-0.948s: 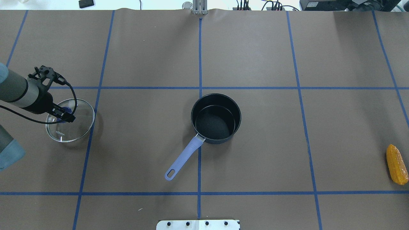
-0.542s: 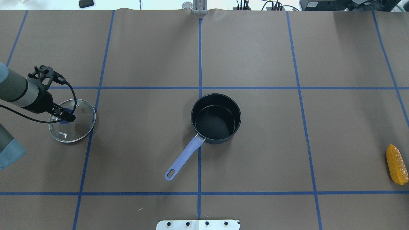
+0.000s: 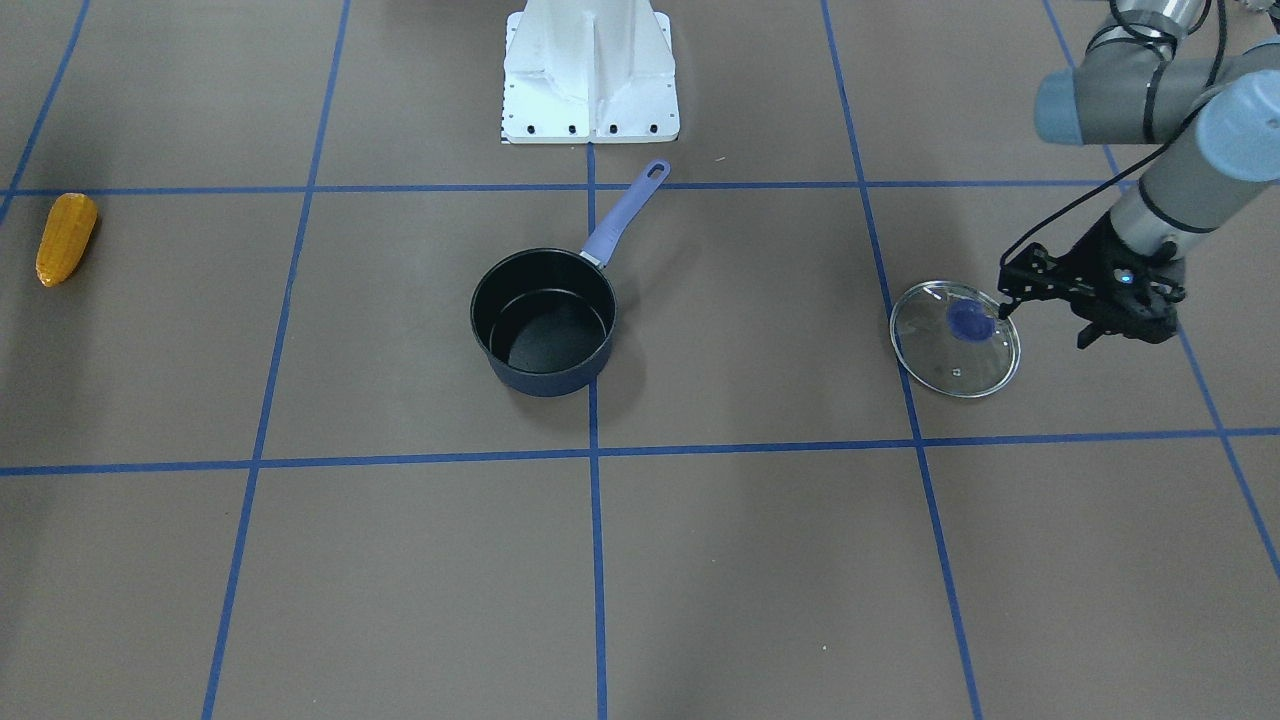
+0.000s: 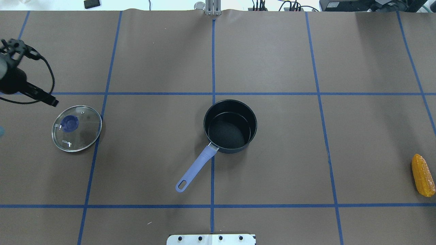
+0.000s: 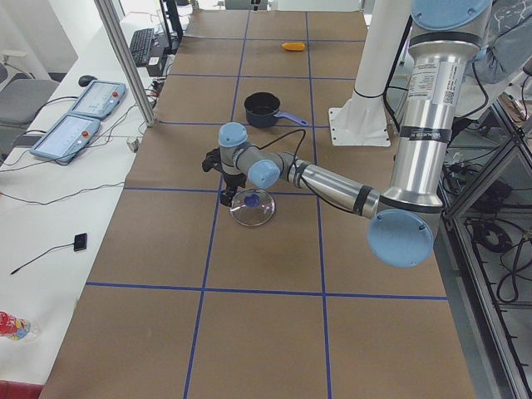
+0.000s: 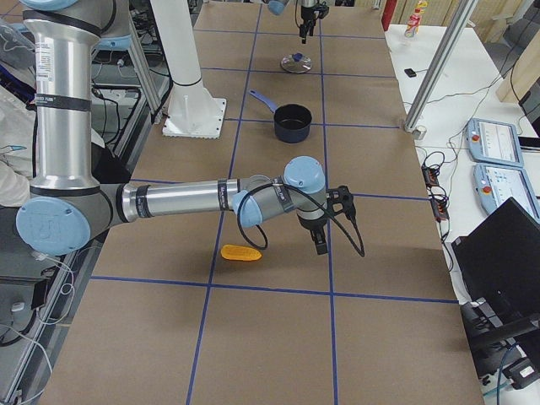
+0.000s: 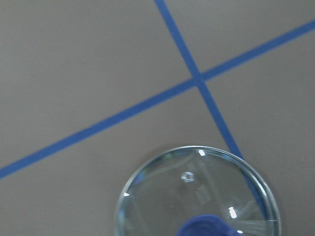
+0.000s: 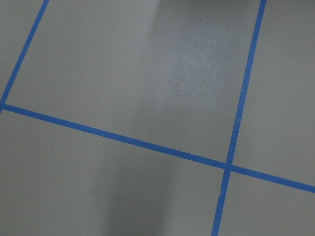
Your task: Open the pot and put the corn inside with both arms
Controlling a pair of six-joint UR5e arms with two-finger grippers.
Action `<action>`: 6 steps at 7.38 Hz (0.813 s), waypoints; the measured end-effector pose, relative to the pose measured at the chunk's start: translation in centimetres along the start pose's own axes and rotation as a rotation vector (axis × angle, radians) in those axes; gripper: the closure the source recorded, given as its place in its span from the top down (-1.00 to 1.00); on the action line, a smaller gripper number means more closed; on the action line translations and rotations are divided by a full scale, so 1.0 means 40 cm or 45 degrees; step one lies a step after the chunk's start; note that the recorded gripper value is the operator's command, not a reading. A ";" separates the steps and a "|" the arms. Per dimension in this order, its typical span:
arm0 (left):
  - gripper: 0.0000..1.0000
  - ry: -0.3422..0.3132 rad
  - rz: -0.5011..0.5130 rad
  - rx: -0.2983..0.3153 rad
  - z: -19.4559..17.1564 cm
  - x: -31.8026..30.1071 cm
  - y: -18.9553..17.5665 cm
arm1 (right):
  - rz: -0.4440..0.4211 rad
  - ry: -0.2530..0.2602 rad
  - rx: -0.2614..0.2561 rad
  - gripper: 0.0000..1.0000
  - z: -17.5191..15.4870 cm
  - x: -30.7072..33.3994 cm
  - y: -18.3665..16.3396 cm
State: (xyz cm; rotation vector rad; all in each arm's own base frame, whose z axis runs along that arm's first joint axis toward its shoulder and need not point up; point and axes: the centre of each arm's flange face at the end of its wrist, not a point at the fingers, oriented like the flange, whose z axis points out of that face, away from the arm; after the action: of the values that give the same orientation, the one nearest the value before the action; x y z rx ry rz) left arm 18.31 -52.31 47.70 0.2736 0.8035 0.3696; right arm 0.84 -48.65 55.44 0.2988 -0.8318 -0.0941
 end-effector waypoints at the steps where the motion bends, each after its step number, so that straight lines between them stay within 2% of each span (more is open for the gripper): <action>1: 0.96 -0.031 -0.026 0.010 -0.084 -0.111 0.003 | 0.041 -0.012 0.000 1.00 -0.002 -0.040 0.001; 2: 0.96 -0.058 -0.038 0.015 -0.162 -0.237 0.033 | 0.081 -0.025 -0.003 1.00 -0.001 -0.088 0.010; 4: 0.96 -0.108 -0.125 -0.039 -0.272 -0.496 0.131 | 0.143 -0.048 0.005 1.00 0.024 -0.178 0.055; 5: 0.96 -0.096 -0.206 -0.038 -0.311 -0.584 0.179 | 0.162 -0.039 0.008 1.00 0.056 -0.204 0.097; 6: 0.96 -0.048 -0.286 -0.005 -0.332 -0.631 0.222 | 0.179 -0.021 0.013 0.99 0.097 -0.215 0.166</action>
State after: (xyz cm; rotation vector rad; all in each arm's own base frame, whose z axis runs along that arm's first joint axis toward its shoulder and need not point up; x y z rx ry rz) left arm -9.53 -53.65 58.51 0.1835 0.7875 0.1551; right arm -8.04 -41.48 53.74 0.2482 -0.8675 0.0393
